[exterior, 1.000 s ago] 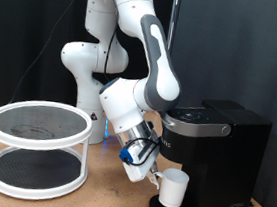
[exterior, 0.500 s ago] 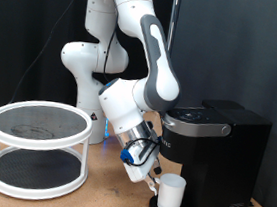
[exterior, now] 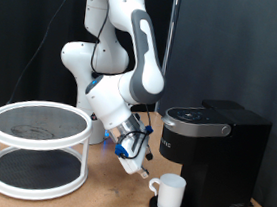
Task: Make a cup of coffee with the keurig machine
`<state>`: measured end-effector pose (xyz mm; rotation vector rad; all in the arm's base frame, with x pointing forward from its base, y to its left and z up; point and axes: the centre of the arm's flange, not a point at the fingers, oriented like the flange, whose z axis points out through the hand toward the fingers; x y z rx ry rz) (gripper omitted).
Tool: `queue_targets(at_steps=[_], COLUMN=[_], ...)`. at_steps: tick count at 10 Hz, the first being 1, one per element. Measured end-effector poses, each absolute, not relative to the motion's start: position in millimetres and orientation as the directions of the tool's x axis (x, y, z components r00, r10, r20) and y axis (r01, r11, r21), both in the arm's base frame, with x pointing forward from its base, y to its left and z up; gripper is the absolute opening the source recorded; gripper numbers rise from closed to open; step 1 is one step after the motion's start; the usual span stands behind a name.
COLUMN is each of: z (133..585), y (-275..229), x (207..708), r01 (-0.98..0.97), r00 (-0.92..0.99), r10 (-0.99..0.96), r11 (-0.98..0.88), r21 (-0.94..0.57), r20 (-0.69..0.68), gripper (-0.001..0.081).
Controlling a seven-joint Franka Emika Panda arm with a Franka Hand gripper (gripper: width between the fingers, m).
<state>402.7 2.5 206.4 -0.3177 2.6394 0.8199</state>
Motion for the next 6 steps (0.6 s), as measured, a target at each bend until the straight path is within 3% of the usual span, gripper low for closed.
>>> queue_targets(at_steps=[6], z=[221.3], y=[-0.9], x=[368.8], r01=[-0.388], r00=[-0.898], r10=[-0.167], r11=[0.735], r21=[0.556], r20=[-0.407], gripper=[0.0734])
